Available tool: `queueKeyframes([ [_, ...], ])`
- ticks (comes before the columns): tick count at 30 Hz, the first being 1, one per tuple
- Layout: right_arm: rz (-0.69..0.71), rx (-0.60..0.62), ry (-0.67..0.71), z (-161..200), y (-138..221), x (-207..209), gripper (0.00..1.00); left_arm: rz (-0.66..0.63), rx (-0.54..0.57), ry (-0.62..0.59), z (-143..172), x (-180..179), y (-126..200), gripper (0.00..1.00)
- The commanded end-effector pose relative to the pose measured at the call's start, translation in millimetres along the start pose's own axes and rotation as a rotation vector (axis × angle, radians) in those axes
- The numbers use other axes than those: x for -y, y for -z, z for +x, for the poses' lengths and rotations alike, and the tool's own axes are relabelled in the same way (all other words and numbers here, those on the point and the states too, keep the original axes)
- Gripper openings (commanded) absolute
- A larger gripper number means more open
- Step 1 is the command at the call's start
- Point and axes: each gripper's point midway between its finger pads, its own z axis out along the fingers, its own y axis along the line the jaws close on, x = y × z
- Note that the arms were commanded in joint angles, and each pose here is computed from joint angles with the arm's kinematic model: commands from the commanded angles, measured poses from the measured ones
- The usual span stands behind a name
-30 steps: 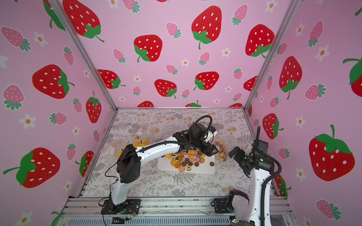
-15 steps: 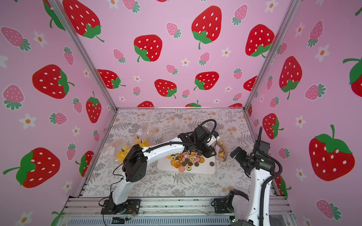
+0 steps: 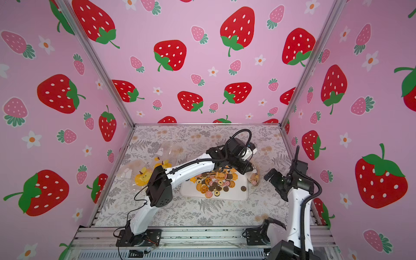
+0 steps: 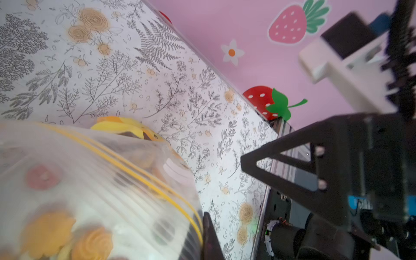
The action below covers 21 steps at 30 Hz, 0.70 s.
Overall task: Pour cookies out of the ziploc bag
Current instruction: 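Pour the cookies out of the ziploc bag onto the tray.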
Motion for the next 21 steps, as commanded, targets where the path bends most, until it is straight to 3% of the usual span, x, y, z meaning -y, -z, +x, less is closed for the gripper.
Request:
queueKeyframes([
  [1,-0.053,-0.025,-0.011,-2.2,-8.9,-7.2,1.00,0.040,0.019,0.097,-15.5,-16.5,-1.2,0.07],
  [7,-0.152,-0.091,0.010,4.5,-18.4,-21.6,1.00,0.066,0.036,0.190,-26.0,-53.0,-15.1,0.07],
  [12,-0.232,-0.169,0.013,15.2,-30.3,-30.2,0.93,0.052,0.060,0.222,-35.2,-78.6,-15.3,0.07],
  [21,-0.218,-0.244,-0.002,31.3,-54.5,-22.5,0.87,0.049,0.088,0.255,-46.1,-96.3,-9.1,0.07],
])
